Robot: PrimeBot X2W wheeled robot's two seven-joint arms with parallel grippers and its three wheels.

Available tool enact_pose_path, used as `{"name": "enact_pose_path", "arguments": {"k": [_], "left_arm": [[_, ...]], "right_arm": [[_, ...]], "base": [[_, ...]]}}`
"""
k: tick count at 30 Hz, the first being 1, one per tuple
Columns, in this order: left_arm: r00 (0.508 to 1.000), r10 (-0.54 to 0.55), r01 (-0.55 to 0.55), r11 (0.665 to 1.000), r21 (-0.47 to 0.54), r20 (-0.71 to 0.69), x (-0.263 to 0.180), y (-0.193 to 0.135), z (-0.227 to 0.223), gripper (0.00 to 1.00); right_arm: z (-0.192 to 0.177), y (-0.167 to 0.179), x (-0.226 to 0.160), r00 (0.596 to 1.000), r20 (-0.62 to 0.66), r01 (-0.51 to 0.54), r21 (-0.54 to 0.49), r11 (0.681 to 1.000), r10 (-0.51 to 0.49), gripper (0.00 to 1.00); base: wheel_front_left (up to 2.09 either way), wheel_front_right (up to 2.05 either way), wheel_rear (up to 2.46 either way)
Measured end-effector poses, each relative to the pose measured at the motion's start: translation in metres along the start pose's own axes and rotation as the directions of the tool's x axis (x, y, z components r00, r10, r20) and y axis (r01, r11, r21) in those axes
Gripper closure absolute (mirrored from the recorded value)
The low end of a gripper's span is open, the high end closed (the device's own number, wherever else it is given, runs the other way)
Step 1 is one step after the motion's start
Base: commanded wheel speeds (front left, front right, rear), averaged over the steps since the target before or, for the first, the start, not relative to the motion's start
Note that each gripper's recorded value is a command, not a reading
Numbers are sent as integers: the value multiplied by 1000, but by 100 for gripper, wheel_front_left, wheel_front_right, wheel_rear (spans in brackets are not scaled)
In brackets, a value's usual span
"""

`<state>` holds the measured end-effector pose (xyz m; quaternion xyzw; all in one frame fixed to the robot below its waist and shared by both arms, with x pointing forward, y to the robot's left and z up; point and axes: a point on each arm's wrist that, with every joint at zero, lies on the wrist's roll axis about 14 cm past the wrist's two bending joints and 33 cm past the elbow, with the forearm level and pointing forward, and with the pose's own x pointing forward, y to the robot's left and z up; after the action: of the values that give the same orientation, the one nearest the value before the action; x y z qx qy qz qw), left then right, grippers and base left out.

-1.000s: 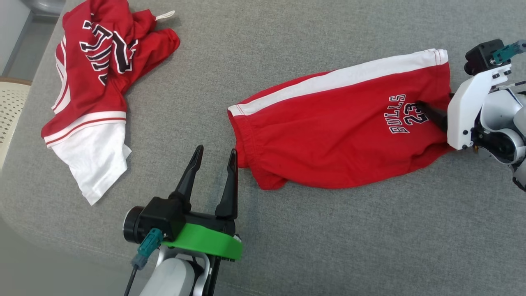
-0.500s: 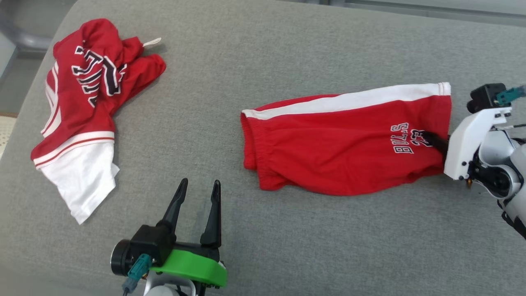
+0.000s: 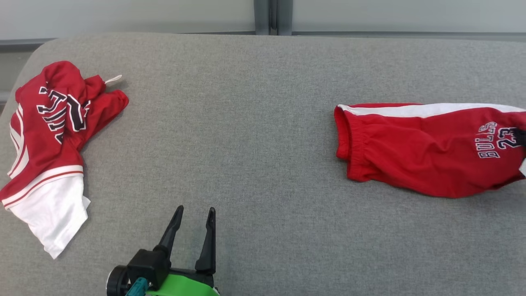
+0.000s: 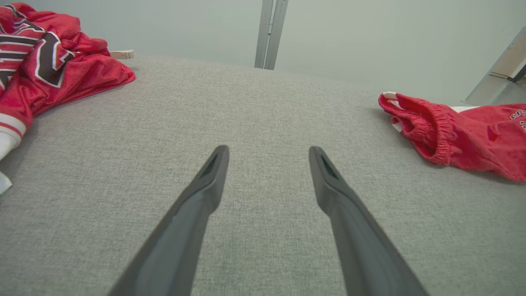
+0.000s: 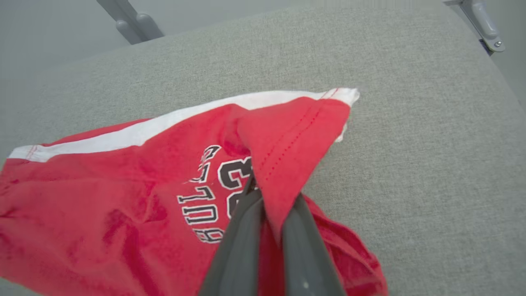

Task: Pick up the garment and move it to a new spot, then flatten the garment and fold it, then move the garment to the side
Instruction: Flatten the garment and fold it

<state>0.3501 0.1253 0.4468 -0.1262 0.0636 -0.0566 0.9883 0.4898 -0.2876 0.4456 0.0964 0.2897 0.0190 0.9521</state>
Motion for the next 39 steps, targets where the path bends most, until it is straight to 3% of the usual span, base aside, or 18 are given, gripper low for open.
{"name": "enact_pose_path", "arguments": {"k": [5,12,17,21,22,23,24,25,28,33,39], "left_arm": [[1000,-29,29,1000,-10,1,-5,-12,-1,0],[1000,-15,15,1000,-12,-14,-13,-10,-6,0],[1000,8,-9,1000,-12,-27,-16,-4,-10,0],[999,36,-37,999,-28,-27,-20,2,-10,0],[999,41,-42,999,-32,-30,-21,2,-11,0],[999,43,-44,998,-35,-34,-22,2,-12,0],[998,43,-44,998,-37,-37,-22,2,-14,0],[998,44,-46,998,-39,-43,-23,2,-15,0],[998,41,-43,998,-41,-50,-23,0,-18,0],[998,37,-40,998,-52,-56,-21,-2,-19,0],[998,25,-28,998,-50,-57,-18,-4,-20,0]], "right_arm": [[9,66,0,989,4,-147,-69,987,148,100],[-21,191,2,919,-97,-394,-144,908,383,100],[-38,214,8,907,-173,-414,-196,889,384,87],[-43,215,12,912,-202,-400,-237,885,358,90],[-45,212,13,916,-207,-390,-259,884,344,87],[-48,211,14,917,-211,-386,-265,883,338,75],[-49,212,14,917,-214,-387,-267,883,337,49],[-50,213,13,916,-214,-390,-272,880,340,0],[-55,223,6,904,-224,-420,-307,854,364,0],[-37,236,-5,899,-108,-434,-357,827,425,0],[-43,268,-25,842,-22,-498,-417,760,539,0]], "base": [[0,0,0],[0,0,0],[0,0,0],[0,0,0],[0,0,0],[0,0,0],[0,0,0],[0,0,0],[0,0,0],[0,0,0],[0,0,0]]}}
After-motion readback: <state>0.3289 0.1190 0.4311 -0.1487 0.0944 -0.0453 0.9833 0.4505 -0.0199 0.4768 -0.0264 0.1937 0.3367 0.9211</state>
